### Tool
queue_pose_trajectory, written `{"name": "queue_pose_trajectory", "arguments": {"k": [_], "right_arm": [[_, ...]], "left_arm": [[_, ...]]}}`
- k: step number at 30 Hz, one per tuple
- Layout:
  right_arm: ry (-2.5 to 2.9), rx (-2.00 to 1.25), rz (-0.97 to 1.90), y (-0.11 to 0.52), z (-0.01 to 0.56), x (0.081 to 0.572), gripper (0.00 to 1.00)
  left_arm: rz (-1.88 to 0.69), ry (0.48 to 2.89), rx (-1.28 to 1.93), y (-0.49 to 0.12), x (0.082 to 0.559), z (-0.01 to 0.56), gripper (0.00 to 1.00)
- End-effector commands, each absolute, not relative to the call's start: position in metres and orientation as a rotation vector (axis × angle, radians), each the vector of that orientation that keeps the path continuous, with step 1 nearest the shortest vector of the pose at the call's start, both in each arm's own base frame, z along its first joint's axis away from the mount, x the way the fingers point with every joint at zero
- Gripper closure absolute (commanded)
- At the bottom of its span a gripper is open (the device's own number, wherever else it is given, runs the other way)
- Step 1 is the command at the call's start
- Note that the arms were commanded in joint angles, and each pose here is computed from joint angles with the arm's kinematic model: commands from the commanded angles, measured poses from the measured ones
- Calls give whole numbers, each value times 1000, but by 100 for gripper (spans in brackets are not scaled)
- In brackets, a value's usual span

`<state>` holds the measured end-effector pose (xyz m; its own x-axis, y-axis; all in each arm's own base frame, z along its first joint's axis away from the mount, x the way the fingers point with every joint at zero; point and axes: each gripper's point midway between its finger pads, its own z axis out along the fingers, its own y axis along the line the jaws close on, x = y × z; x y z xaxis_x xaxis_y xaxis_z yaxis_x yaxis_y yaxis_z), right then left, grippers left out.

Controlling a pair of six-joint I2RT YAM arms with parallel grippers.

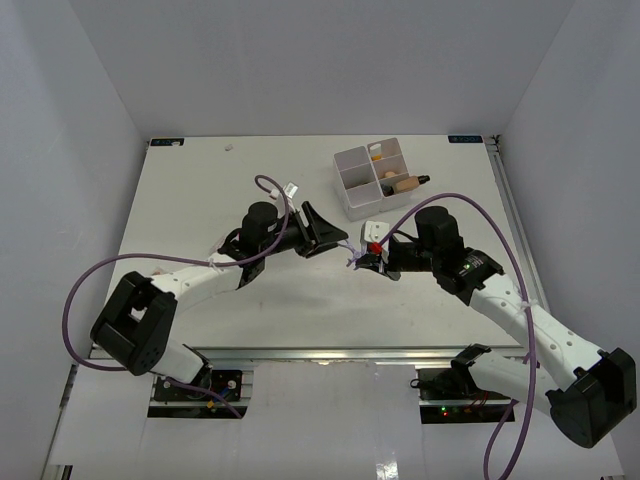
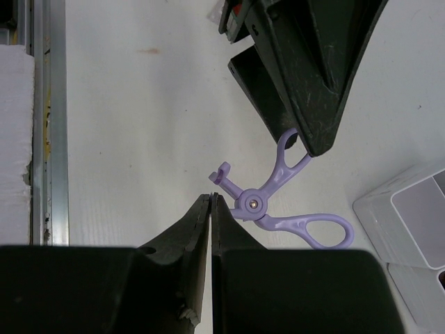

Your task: Organize the makeup

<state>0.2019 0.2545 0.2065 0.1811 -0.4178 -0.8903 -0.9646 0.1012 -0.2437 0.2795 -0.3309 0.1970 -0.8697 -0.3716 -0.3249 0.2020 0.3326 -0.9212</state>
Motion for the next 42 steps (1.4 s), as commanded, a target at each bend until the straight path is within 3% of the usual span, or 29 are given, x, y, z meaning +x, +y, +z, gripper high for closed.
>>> {"name": "queue_pose_trajectory", "arguments": {"k": [1, 5, 19, 22, 25, 29, 31, 34, 37, 38, 39, 42], "right_arm": [[1349, -1470, 731, 258, 216, 200, 92], [1348, -1468, 706, 258, 217, 204, 92], [1351, -1481, 661, 258, 209, 213, 92], [1354, -1479, 652, 258, 207, 215, 90], [1360, -1477, 648, 257, 205, 216, 84], [1363, -1471, 645, 256, 204, 216, 78], [1363, -1468, 642, 257, 205, 217, 74], [1371, -1454, 637, 255, 207, 218, 58], [1376, -1432, 623, 253, 213, 220, 30], [1379, -1421, 618, 252, 216, 221, 15], [1377, -1411, 614, 250, 220, 221, 10], [1391, -1376, 596, 243, 229, 224, 10]], "left_arm": [[-1611, 2054, -79, -343, 288, 221, 35], [-1628, 2072, -70, -347, 288, 218, 48], [-1697, 2101, 2, -353, 278, 217, 69], [-1724, 2099, 27, -356, 276, 219, 79], [-1723, 2094, 26, -355, 279, 219, 95], [-1706, 2074, 21, -351, 286, 221, 100], [-1694, 2070, 30, -350, 289, 221, 100], [-1665, 2062, 53, -350, 292, 222, 100], [-1600, 2056, 66, -347, 300, 220, 100], [-1570, 2049, 72, -345, 304, 221, 100], [-1542, 2044, 79, -345, 308, 221, 100], [-1399, 2030, 119, -340, 325, 221, 100]]}}
